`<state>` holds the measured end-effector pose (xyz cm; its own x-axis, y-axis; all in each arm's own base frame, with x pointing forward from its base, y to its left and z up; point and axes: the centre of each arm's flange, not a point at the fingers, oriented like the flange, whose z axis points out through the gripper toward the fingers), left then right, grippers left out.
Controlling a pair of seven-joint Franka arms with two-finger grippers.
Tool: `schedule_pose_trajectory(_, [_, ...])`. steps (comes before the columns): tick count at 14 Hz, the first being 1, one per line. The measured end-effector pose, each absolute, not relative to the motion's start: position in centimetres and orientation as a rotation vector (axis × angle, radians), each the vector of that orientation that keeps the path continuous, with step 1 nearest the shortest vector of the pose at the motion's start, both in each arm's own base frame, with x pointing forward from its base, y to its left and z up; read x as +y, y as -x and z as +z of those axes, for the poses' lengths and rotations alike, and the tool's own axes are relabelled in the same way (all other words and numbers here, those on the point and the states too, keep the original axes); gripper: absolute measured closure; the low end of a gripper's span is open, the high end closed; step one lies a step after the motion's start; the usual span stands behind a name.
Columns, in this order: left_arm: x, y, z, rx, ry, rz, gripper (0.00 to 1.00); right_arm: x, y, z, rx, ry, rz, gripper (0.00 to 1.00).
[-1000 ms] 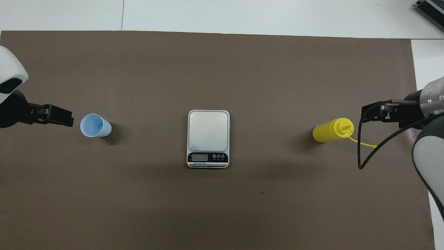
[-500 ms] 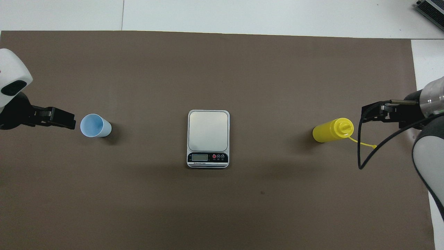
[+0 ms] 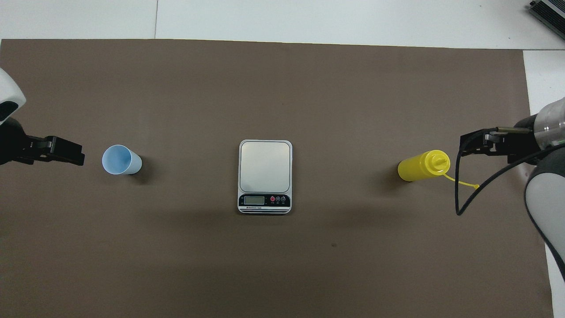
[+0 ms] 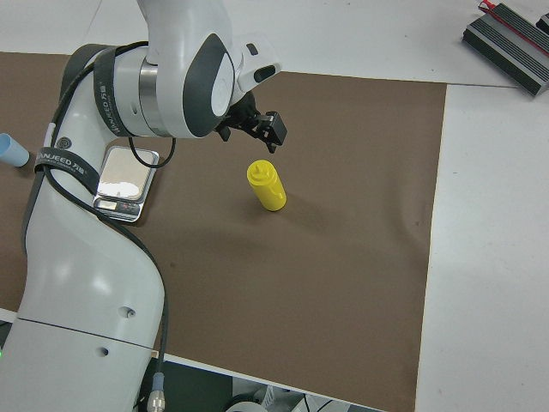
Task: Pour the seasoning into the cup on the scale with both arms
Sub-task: 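Reach the left gripper to the blue cup and grasp it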
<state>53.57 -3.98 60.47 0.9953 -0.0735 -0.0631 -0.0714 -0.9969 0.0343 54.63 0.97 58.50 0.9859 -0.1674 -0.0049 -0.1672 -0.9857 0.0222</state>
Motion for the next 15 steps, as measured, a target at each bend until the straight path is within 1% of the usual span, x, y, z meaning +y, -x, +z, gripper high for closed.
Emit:
schedule_pose_trajectory(3, [-2.3,-54.2,57.6,-0.06,-3.109,-0.05,0.0,1.0,-54.6,58.5,-0.262,-3.109,-0.01,0.0])
schedule_pose_trajectory(8, [0.9,-54.4,48.9,0.051,-3.11,-0.022,0.0,1.0,-54.6,58.5,-0.262,-3.109,-0.011,0.0])
schedule_pose_trajectory(12, [0.8,-53.2,42.2,0.178,-3.108,0.005,0.0,1.0,-54.6,58.5,-0.262,-3.109,-0.011,0.0])
schedule_pose_trajectory(15, [0.8,-52.9,39.8,0.203,-3.105,0.063,0.0,1.0,-54.6,58.5,-0.262,-3.109,-0.011,0.0])
